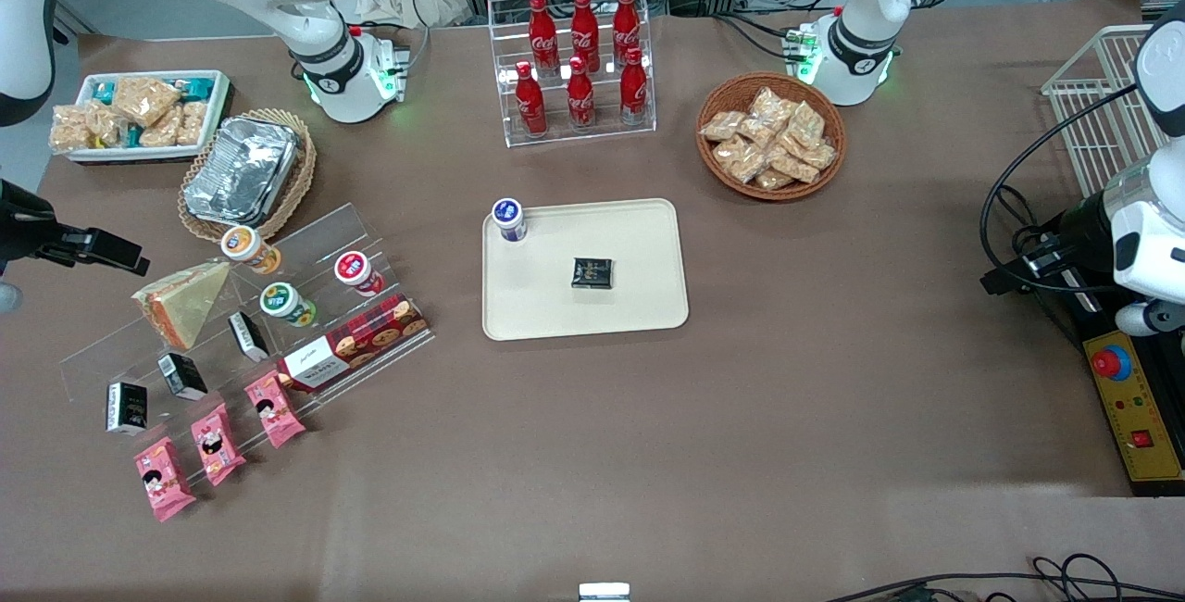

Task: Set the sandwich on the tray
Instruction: 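Grasp the wrapped sandwich on the acrylic display with the right gripper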

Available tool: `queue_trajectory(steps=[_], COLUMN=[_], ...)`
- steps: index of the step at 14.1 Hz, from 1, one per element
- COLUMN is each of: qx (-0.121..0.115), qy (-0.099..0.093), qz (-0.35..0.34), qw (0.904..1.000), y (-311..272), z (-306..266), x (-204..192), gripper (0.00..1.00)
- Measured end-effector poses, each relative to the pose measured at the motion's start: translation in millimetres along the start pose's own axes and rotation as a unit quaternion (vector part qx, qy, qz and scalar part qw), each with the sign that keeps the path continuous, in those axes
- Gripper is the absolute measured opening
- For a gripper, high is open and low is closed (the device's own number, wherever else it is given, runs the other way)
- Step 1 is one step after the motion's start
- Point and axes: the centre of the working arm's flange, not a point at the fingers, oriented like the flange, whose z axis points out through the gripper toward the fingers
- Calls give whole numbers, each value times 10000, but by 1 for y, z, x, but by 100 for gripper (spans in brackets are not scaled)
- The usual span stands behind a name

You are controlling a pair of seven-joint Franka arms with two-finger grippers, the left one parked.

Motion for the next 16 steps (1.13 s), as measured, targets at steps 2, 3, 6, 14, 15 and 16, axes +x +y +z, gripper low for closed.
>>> queue_trajectory(steps=[2,3,6,14,15,16], qx=[43,60,75,84,89,96], qy=[9,12,17,341,396,451], qz=[64,106,174,541,561,581], qw=[10000,9999,9998,9979,9976,9972], y=[5,9,17,42,43,43], z=[0,-1,-1,23,36,50], x=[0,0,1,11,12,11], gripper=[100,100,100,99,99,99])
